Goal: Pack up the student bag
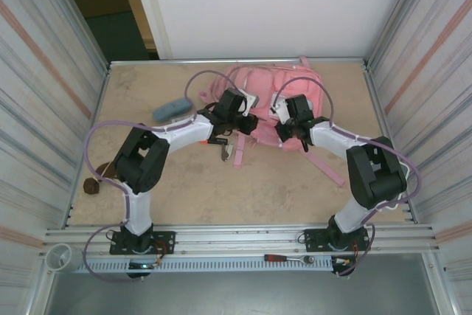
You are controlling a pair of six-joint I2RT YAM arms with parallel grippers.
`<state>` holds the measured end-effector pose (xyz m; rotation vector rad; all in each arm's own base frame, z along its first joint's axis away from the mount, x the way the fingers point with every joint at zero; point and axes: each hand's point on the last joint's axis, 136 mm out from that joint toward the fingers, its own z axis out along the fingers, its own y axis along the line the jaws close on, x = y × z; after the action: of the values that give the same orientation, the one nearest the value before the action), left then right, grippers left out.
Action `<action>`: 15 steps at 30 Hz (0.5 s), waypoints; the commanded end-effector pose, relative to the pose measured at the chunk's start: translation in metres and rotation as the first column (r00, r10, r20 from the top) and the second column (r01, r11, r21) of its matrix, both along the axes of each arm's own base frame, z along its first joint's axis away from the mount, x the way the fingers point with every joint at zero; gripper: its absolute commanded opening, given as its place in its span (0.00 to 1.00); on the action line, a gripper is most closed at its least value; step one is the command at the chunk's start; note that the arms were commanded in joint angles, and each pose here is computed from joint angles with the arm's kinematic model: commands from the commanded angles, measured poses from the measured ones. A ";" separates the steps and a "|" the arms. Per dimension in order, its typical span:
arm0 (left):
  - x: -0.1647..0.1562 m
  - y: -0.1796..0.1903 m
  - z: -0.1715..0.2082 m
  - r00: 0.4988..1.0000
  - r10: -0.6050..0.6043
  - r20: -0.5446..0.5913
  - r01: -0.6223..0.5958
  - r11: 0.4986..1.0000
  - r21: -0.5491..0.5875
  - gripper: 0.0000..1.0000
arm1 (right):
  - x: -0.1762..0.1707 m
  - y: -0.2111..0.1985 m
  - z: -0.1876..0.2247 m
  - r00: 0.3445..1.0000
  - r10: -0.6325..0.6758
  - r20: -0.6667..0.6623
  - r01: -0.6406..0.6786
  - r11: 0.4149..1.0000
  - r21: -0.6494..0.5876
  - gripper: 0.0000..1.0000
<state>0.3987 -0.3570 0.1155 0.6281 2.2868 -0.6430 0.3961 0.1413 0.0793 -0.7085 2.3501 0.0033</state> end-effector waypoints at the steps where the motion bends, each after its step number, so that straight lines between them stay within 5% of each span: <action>1: 0.019 0.035 0.036 0.991 0.082 0.102 -0.086 0.996 0.036 0.00 | -0.008 -0.066 -0.003 0.962 -0.273 -0.031 0.270 0.960 -0.076 0.00; 6: 0.031 0.062 0.030 0.986 0.129 0.110 -0.140 0.985 0.099 0.00 | -0.008 -0.080 0.005 0.947 -0.321 -0.022 0.320 0.946 -0.055 0.00; 15: 0.020 0.045 0.025 0.996 0.067 0.061 -0.070 0.996 0.053 0.00 | -0.003 -0.049 0.027 0.972 -0.236 0.000 0.236 0.970 0.062 0.01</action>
<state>0.4243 -0.3186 0.1298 0.5800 2.2621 -0.5182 0.3898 0.1027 0.0871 -0.5275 2.4229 -0.0192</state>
